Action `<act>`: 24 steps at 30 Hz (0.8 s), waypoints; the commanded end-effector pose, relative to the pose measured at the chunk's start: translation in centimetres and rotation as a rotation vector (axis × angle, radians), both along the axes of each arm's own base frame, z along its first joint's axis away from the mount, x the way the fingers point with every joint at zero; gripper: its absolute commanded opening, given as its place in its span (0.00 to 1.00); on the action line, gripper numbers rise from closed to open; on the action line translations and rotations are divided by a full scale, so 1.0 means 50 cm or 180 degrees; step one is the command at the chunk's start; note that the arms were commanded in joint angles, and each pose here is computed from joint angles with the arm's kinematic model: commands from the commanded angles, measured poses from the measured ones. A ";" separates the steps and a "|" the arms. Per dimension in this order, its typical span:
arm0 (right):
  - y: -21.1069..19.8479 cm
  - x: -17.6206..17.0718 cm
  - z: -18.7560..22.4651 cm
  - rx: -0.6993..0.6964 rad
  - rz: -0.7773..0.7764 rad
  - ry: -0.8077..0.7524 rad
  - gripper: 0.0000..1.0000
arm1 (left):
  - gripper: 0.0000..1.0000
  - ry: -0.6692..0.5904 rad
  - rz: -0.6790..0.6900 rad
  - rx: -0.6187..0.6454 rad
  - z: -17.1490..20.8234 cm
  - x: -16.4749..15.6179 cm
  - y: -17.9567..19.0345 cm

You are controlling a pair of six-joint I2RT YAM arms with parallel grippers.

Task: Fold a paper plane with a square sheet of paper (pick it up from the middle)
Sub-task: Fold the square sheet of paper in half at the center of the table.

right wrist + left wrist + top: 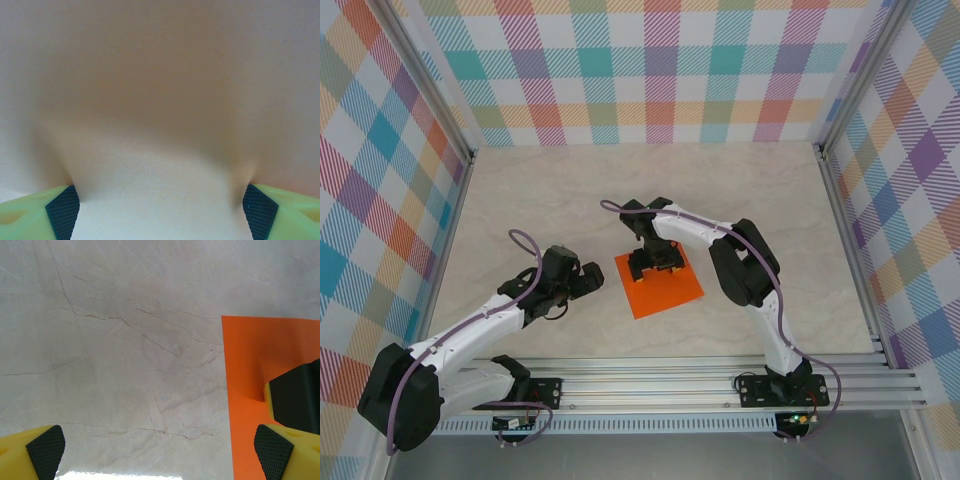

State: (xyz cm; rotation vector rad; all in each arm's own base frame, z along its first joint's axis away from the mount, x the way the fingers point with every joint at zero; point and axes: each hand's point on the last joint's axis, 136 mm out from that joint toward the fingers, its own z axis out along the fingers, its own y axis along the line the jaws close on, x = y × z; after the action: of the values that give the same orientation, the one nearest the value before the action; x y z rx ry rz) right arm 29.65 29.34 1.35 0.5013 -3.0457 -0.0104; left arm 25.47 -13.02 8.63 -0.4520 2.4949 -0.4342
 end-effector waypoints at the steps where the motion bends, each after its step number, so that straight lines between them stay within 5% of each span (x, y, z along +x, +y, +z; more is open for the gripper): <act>1: -0.018 -0.049 -0.075 -0.0178 0.0019 0.0382 0.85 | 1.00 -0.0008 0.0063 0.0038 0.006 0.001 0.014; 9: -0.018 -0.029 -0.034 -0.0193 0.0059 0.0222 0.77 | 1.00 -0.0030 0.0088 0.0034 0.011 0.000 0.018; 17: -0.010 -0.011 0.034 -0.0068 0.0058 -0.0003 0.53 | 1.00 -0.0039 0.0109 0.0019 0.015 0.004 0.016; 24: -0.013 -0.009 0.089 0.0039 0.0034 -0.0152 0.42 | 1.00 -0.0036 0.0112 0.0020 0.017 0.005 0.015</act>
State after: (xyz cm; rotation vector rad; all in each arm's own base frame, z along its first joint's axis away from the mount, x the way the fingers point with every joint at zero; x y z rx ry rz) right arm 29.43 28.94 2.64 0.5058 -3.0490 0.0090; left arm 25.45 -12.99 8.93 -0.4525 2.4857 -0.4412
